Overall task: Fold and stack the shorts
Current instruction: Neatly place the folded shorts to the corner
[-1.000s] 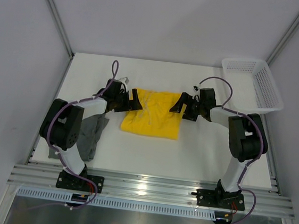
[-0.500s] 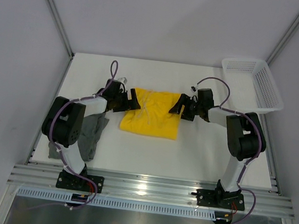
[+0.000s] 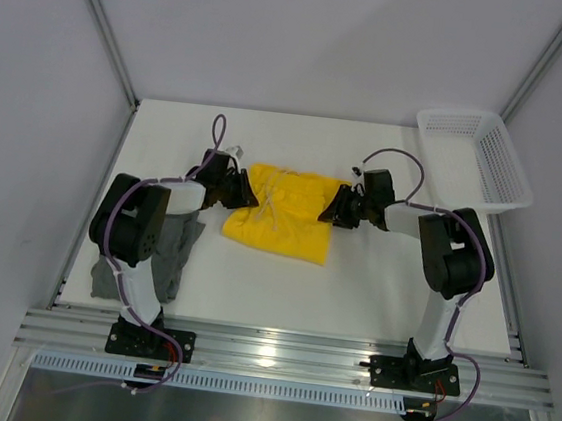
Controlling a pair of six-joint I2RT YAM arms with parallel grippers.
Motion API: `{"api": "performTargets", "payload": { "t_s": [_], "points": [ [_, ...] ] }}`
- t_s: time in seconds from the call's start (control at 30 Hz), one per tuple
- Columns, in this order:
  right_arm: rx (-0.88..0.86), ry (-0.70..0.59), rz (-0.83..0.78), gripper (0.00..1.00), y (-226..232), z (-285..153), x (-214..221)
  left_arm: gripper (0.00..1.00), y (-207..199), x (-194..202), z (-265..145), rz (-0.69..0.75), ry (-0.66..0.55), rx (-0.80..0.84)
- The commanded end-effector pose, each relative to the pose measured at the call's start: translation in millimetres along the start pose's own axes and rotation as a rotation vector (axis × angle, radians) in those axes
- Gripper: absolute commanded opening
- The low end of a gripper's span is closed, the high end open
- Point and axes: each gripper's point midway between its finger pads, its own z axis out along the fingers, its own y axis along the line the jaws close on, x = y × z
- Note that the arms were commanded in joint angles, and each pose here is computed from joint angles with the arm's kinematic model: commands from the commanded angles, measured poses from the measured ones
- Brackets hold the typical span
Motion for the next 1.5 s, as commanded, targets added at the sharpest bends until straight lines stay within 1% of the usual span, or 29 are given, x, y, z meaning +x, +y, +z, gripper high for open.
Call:
{"api": "performTargets", "payload": {
  "t_s": [0.0, 0.03, 0.1, 0.13, 0.2, 0.33, 0.37, 0.4, 0.43, 0.47, 0.53, 0.6, 0.63, 0.67, 0.73, 0.77, 0.87, 0.93, 1.0, 1.07, 1.1, 1.13, 1.17, 1.23, 1.27, 1.33, 1.37, 1.43, 1.47],
  "points": [
    [0.010, -0.014, 0.005, 0.33, 3, 6, 0, 0.25, 9, 17, 2, -0.016, 0.046, -0.019],
    [0.007, -0.019, 0.003, 0.30, 5, 6, 0, 0.13, 9, 18, 0, -0.015, 0.043, -0.021],
    [0.004, -0.031, -0.005, 0.17, 12, 5, -1, 0.01, 7, 14, -4, -0.009, 0.030, -0.023],
    [0.005, -0.037, -0.009, 0.00, 15, 4, -2, 0.00, 6, 15, -6, -0.007, 0.033, -0.027],
    [0.020, -0.047, -0.016, 0.00, 19, 3, 1, 0.00, -2, 10, -14, 0.007, 0.017, -0.021],
    [-0.009, -0.078, -0.040, 0.00, 49, -11, 2, 0.00, -12, 4, -35, 0.037, -0.012, -0.060],
    [-0.019, -0.084, -0.051, 0.00, 57, -14, 2, 0.00, -13, 6, -41, 0.035, -0.001, -0.070],
    [-0.033, -0.075, -0.066, 0.00, 69, -15, 9, 0.00, -17, 2, -48, 0.037, -0.009, -0.067],
    [-0.042, -0.099, -0.081, 0.00, 82, -22, 5, 0.00, -18, -1, -53, 0.040, -0.014, -0.076],
    [-0.053, -0.106, -0.087, 0.00, 92, -24, 5, 0.00, -18, 1, -59, 0.037, 0.009, -0.096],
    [-0.077, -0.115, -0.110, 0.00, 116, -27, 9, 0.00, -22, -8, -70, 0.050, -0.004, -0.110],
    [-0.111, -0.125, -0.119, 0.00, 140, -33, 10, 0.00, -21, -7, -81, 0.048, 0.009, -0.137],
    [-0.113, -0.123, -0.124, 0.00, 148, -34, 13, 0.00, -27, -14, -90, 0.056, -0.014, -0.127],
    [-0.136, -0.140, -0.150, 0.00, 169, -38, 13, 0.00, -30, -18, -96, 0.059, -0.026, -0.127],
    [-0.160, -0.156, -0.162, 0.00, 188, -41, 14, 0.00, -29, -19, -109, 0.064, -0.019, -0.155],
    [-0.160, -0.145, -0.169, 0.00, 198, -43, 20, 0.00, -28, -27, -121, 0.065, -0.050, -0.181],
    [-0.193, -0.154, -0.180, 0.00, 228, -44, 27, 0.00, -15, -42, -154, 0.023, -0.075, -0.256],
    [-0.208, -0.156, -0.190, 0.00, 241, -43, 31, 0.00, -14, -46, -174, 0.012, -0.077, -0.275],
    [-0.237, -0.155, -0.214, 0.00, 264, -42, 38, 0.00, -10, -57, -199, -0.006, -0.130, -0.295],
    [-0.256, -0.144, -0.238, 0.00, 280, -38, 46, 0.00, -4, -55, -217, -0.025, -0.141, -0.310],
    [-0.277, -0.126, -0.255, 0.00, 292, -37, 57, 0.00, 2, -60, -236, -0.043, -0.187, -0.325],
    [-0.300, -0.124, -0.269, 0.00, 305, -34, 59, 0.00, 5, -61, -246, -0.044, -0.201, -0.332],
    [-0.317, -0.122, -0.279, 0.00, 314, -32, 63, 0.00, 18, -60, -260, -0.075, -0.211, -0.368],
    [-0.358, -0.109, -0.310, 0.00, 337, -27, 76, 0.00, 26, -64, -288, -0.082, -0.256, -0.402],
    [-0.369, -0.107, -0.319, 0.00, 345, -24, 80, 0.00, 42, -60, -301, -0.123, -0.254, -0.448],
    [-0.412, -0.070, -0.343, 0.00, 366, -10, 96, 0.00, 53, -58, -315, -0.136, -0.258, -0.478],
    [-0.426, -0.056, -0.348, 0.00, 372, -5, 101, 0.00, 66, -56, -321, -0.172, -0.263, -0.496],
    [-0.486, -0.046, -0.367, 0.00, 391, 3, 111, 0.00, 76, -52, -322, -0.187, -0.256, -0.489],
    [-0.500, -0.028, -0.371, 0.00, 397, 16, 116, 0.00, 83, -51, -327, -0.217, -0.265, -0.481]
  ]
}}
